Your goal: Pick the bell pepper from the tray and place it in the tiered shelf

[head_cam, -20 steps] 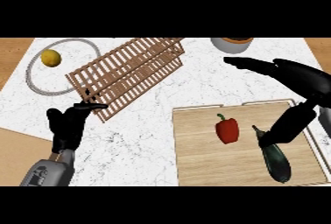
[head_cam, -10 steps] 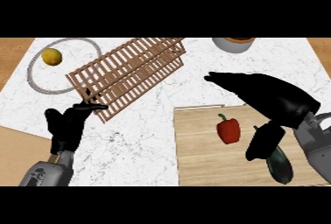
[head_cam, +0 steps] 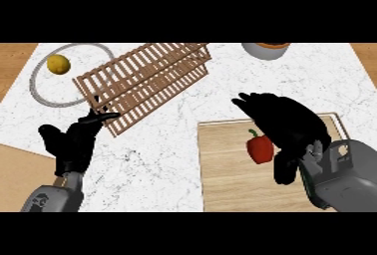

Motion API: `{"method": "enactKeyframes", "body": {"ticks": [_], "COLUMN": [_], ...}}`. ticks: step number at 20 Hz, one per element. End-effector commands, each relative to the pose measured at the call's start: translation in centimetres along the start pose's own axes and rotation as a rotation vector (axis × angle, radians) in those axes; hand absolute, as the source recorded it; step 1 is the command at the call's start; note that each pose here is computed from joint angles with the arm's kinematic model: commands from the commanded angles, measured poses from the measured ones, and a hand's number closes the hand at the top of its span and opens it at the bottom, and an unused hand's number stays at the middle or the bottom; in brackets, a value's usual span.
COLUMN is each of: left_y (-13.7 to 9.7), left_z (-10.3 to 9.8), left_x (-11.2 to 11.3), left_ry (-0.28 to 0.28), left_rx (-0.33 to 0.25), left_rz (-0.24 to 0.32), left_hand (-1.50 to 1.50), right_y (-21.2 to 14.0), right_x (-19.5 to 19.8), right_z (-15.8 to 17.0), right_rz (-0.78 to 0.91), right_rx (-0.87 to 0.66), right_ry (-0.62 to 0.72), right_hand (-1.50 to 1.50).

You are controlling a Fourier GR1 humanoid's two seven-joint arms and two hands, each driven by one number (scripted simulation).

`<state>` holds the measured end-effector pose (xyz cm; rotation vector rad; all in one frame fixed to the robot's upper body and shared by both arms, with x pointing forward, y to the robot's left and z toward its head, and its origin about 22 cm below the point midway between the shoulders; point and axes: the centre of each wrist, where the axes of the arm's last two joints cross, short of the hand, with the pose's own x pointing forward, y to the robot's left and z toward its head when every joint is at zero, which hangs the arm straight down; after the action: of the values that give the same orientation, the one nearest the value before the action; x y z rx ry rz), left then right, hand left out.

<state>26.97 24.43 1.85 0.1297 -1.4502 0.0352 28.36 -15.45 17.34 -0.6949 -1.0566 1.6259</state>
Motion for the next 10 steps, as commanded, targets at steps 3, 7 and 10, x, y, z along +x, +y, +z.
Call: {"method": "enactKeyframes", "body": {"ticks": [3, 7, 10], "left_y": [1.5, 2.5, 1.2], "left_z": [-0.4, -0.5, 0.2], "left_x": [3.1, 2.1, 3.4], "left_ry": [-0.163, -0.166, -0.170], "left_rx": [0.077, 0.068, 0.082], "left_rz": [-0.051, -0.058, -0.040], "left_hand": [0.00, 0.00, 0.00], "right_y": [2.9, 3.3, 4.1], "right_x": [-0.2, -0.1, -3.3], "right_z": [-1.1, -1.9, -2.2], "right_rz": [0.045, 0.019, 0.014], "right_rx": [0.004, 0.015, -0.007], "right_ry": [0.070, 0.056, 0.069], "right_hand": [-1.50, -1.50, -1.50]}}
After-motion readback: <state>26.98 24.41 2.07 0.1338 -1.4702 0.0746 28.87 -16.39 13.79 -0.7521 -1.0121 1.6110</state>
